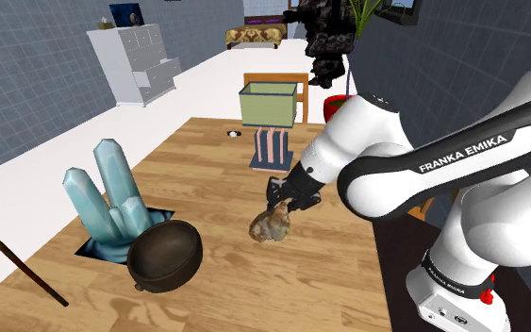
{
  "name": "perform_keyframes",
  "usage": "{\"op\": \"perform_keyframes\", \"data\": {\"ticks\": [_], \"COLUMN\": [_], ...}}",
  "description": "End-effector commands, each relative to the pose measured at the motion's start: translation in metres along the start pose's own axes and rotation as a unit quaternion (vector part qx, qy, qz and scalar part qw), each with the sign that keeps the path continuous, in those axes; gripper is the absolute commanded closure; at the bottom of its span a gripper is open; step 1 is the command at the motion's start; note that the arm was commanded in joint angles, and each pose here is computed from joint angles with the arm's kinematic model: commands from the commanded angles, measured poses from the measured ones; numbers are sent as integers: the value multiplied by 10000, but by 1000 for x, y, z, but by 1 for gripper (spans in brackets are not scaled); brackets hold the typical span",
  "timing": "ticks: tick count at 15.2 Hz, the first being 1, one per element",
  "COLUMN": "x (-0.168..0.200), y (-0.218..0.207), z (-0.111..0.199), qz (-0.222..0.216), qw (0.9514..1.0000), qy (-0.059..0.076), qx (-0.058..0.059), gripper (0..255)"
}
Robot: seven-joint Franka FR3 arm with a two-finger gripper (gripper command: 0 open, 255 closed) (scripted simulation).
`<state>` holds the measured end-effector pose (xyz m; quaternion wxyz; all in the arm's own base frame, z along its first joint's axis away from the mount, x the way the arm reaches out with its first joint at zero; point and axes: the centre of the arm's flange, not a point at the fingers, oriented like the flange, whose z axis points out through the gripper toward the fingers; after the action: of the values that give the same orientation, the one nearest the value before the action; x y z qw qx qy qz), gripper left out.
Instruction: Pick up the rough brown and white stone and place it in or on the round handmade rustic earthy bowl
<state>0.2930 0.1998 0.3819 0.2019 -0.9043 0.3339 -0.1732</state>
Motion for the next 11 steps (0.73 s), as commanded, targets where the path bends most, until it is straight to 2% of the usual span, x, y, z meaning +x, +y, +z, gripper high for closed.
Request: {"op": "perform_keyframes", "data": {"ticks": [1, 11], "x": [1, 9], "y": [-6, -29], "z": [-9, -51], "qz": [0, 0], "qw": [10000, 10000], "qy": [0, 0], "qx": [-3, -3], "gripper": [255, 255]}}
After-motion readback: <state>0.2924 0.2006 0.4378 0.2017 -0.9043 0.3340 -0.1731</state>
